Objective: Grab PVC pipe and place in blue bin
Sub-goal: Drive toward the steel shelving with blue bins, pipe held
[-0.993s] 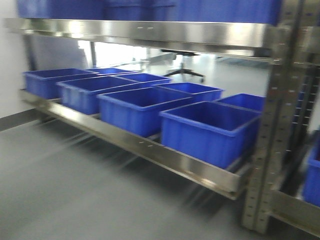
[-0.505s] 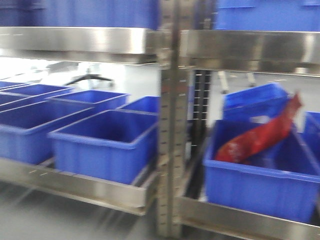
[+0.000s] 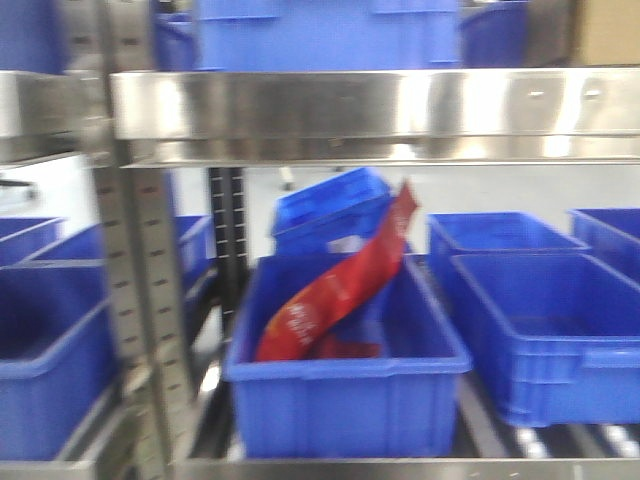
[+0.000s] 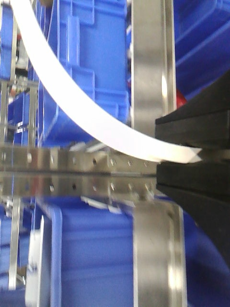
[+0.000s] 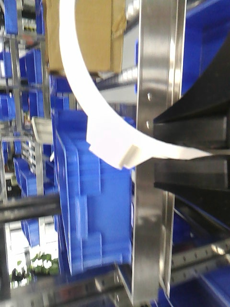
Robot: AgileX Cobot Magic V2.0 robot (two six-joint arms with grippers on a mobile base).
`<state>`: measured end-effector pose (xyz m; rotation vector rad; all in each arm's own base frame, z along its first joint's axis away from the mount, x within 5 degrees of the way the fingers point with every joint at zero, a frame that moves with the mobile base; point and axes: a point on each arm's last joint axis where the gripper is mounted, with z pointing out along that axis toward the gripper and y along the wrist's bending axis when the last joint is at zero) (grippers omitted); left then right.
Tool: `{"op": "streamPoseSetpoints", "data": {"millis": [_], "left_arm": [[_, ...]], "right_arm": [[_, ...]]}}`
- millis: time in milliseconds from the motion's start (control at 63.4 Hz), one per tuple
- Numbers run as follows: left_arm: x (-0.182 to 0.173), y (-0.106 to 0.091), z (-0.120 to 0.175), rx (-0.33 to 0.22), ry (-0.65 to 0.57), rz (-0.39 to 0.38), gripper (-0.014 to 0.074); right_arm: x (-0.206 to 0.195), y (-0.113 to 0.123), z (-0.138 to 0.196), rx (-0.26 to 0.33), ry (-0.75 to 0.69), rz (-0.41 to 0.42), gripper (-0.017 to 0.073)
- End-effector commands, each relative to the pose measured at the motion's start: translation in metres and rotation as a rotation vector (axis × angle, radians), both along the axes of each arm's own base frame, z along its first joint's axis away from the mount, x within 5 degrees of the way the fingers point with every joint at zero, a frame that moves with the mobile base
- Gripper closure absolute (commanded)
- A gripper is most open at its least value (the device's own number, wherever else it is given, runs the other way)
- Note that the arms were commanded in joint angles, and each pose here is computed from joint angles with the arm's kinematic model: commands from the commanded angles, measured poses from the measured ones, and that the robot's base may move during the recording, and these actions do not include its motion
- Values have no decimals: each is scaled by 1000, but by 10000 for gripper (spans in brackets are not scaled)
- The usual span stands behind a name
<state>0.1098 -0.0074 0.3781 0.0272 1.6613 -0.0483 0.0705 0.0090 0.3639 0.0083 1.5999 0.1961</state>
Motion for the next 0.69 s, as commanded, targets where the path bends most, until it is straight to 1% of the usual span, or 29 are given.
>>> {"op": "streamPoseSetpoints", "data": {"millis": [0,678], "left_arm": [[-1,-1,3,-11,-31,-7,704],[-1,-1,3,-11,-31,-7,704]], "right_arm": [[-2,0,5,-7,-37,-3,721],[-2,0,5,-7,-37,-3,721]]}}
